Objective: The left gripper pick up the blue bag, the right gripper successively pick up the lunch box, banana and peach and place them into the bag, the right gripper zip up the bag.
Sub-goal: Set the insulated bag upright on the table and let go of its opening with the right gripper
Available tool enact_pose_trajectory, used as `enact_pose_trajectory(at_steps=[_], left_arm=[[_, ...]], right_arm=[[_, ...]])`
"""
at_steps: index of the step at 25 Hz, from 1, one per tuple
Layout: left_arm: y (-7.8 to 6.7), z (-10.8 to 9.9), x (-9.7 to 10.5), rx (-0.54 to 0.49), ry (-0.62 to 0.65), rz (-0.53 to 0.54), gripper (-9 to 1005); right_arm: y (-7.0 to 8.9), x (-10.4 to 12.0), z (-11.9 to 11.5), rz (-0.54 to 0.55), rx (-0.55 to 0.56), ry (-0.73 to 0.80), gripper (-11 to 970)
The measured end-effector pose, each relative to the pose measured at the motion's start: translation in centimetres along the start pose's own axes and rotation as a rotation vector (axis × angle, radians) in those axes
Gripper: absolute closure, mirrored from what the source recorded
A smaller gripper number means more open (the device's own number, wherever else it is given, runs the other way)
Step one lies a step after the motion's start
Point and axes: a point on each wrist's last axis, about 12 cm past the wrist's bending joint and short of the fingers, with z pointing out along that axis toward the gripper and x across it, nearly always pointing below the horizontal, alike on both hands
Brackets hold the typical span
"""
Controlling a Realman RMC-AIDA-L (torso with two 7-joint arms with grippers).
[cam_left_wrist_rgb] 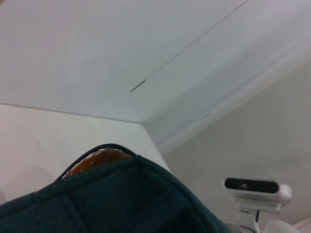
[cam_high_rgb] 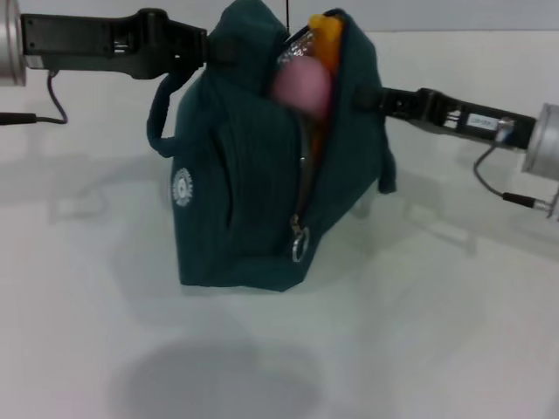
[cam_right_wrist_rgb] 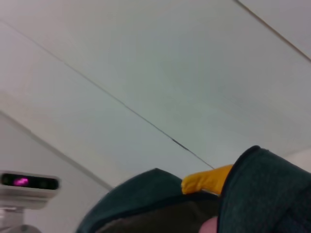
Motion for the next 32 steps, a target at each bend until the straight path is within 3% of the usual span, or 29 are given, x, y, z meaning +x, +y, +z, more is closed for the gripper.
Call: enact_pose_trajectory(at_steps=[10,15,20,26,32], left_arm=[[1.0,2.9,0.5,0.010,-0.043,-0.063,904],[1.5,5.0,1.3,0.038,-0.034,-0.094,903],[1.8,6.7,2.2,0.029,-0.006,-0.110,903],[1.7,7.2,2.6,0.038,0.005,-0.114,902],[2.8,7.2,4.1,0.008,-0.004,-0.142,902]], right_arm=[[2.0,-0.6,-6.6,-0.135,-0.094,-0.085,846],[1.7,-0.6,-8.6,-0.142,-0.069,-0.097,888],[1.4,-1.3,-9.1,-0.153,-0.038,-0.094,902],[1.6,-1.9,-8.2,-0.167,-0.059,-0.072,904],[0.4,-0.2,-7.2,-0.107,-0.010,-0.012,905]])
